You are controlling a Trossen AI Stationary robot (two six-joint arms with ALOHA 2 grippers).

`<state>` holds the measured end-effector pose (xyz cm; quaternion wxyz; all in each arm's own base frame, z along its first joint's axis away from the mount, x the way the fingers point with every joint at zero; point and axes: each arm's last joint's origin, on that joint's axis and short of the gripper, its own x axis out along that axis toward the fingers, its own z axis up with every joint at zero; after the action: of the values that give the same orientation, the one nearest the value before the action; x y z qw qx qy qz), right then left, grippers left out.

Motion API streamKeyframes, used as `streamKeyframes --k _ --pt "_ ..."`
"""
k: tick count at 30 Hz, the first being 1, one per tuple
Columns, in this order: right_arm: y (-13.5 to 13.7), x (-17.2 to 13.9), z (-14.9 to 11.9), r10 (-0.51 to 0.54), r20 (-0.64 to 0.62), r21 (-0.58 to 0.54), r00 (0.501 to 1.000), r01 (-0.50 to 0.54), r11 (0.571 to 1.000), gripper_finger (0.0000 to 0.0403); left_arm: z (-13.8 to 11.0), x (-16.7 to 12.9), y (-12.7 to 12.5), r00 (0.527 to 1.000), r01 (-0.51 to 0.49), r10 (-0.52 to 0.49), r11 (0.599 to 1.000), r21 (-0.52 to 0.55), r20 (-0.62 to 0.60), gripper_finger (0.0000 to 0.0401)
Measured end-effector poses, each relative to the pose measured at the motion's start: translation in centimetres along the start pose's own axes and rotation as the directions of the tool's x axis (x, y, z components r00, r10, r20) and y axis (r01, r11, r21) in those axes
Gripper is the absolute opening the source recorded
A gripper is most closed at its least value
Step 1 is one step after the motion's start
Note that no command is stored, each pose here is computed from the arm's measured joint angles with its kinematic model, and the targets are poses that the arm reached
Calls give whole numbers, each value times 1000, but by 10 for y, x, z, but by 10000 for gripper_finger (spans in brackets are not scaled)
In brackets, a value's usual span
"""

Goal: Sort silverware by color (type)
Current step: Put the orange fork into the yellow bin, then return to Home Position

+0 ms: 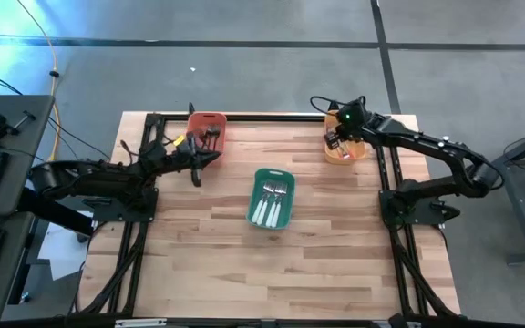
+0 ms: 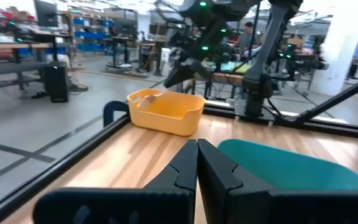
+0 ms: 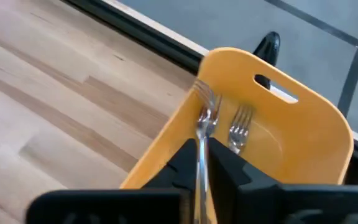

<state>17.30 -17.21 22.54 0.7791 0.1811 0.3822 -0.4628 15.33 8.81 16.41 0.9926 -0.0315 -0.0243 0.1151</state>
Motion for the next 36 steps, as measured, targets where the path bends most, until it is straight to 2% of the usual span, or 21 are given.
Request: streamKeyframes --k 3,6,8,11,16,18,21,23,27,31,34,36 --pt "3 -5 -1 10 3 -1 1000 -10 1000 41 -2 -7 -2 1000 -28 28 1000 2 3 0" --pt "1 -5 -4 -38 -13 18 999 38 999 77 -3 -12 -3 999 -32 32 999 1 0 0" --pt "-1 -3 -6 -59 -18 31 998 60 998 87 -5 -15 -4 999 -32 32 999 0 -2 0" --pt "-6 2 -15 -77 -51 53 996 79 995 73 -6 -17 -5 999 -32 32 999 -1 -3 0" --pt "-7 4 -22 -60 -86 25 994 63 998 13 -7 -17 -5 999 -31 31 999 7 -16 0" --pt "0 -4 -20 -9 -57 -34 998 7 999 4 -8 -18 -5 999 -32 32 999 8 -22 0" --pt "18 -19 -14 120 59 -146 991 -110 983 5 -8 -18 -5 999 -27 27 1000 13 -25 0" --pt "33 -24 -17 241 140 -232 961 -205 951 1 -10 -17 -6 999 -22 24 999 28 -47 0" --pt "62 -24 -34 460 262 -353 848 -360 864 1 -13 -17 -10 996 -27 32 998 61 -78 0" --pt "85 -29 -58 593 354 -434 723 -435 789 0 -14 -16 -17 996 -14 20 998 62 -91 0" --pt "97 -38 -77 667 407 -530 625 -433 729 0 -15 -16 -22 994 -15 22 998 67 -106 0" --pt "98 -42 -89 671 425 -539 608 -425 727 0 -14 -16 -26 995 3 4 998 68 -104 0"
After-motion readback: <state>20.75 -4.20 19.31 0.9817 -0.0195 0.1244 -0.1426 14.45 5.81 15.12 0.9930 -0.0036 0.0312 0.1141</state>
